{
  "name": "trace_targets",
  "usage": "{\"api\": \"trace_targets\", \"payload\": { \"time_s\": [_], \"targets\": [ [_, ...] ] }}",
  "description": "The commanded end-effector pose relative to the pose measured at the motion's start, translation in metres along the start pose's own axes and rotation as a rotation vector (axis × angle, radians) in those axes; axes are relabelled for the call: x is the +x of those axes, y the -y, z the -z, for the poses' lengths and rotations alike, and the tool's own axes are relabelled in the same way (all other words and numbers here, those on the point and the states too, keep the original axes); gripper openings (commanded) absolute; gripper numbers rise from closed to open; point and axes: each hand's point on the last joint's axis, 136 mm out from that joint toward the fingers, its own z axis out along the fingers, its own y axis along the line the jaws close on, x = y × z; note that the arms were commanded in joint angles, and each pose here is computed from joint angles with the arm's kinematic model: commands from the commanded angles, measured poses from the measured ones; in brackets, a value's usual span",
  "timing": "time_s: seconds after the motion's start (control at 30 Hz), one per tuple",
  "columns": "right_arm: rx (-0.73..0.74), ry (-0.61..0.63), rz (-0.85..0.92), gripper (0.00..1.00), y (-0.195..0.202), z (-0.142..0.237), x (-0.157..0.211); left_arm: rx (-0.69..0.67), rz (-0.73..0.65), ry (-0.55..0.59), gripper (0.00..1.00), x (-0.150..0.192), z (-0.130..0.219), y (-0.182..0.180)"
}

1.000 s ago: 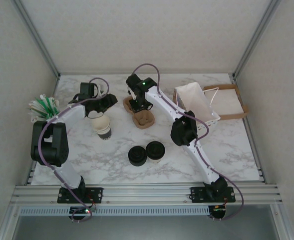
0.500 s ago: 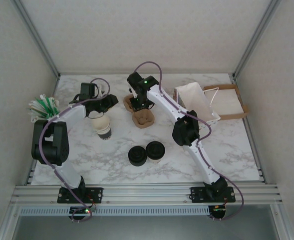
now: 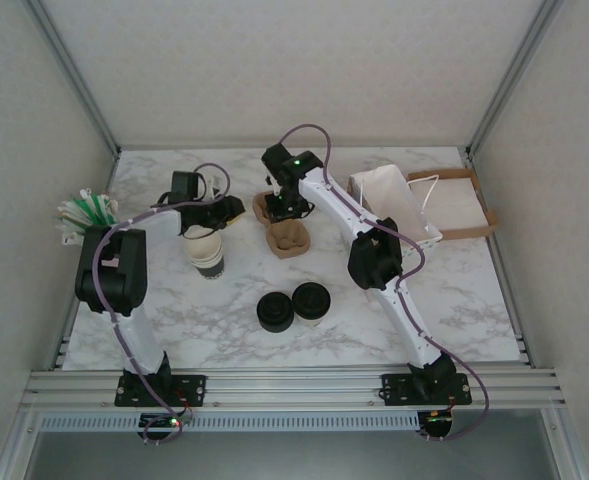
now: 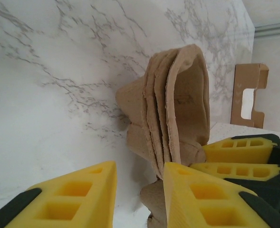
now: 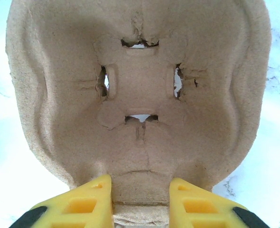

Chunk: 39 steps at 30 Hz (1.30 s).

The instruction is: Pack the takeout coffee

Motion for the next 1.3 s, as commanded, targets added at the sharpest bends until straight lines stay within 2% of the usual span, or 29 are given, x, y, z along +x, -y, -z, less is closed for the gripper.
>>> {"api": "trace_targets", "payload": {
  "time_s": [0.0,0.7,1.27],
  "targets": [
    [-0.040,0.041,-0.015,0.26,-0.008,0.021,-0.007,0.057,-0.021,-0.022,0.31,0.000,-0.009,0.012],
    [-0.073,0.038,-0.024,0.26,-0.012,0.025,-0.006,0.066,0.000,-0.062,0.33,0.004,-0.028,0.001],
    [-0.103,0.070,-0.033,0.25,-0.018,0.043,-0.008,0.048,0.009,-0.070,0.33,0.006,-0.033,-0.008]
  ]
}}
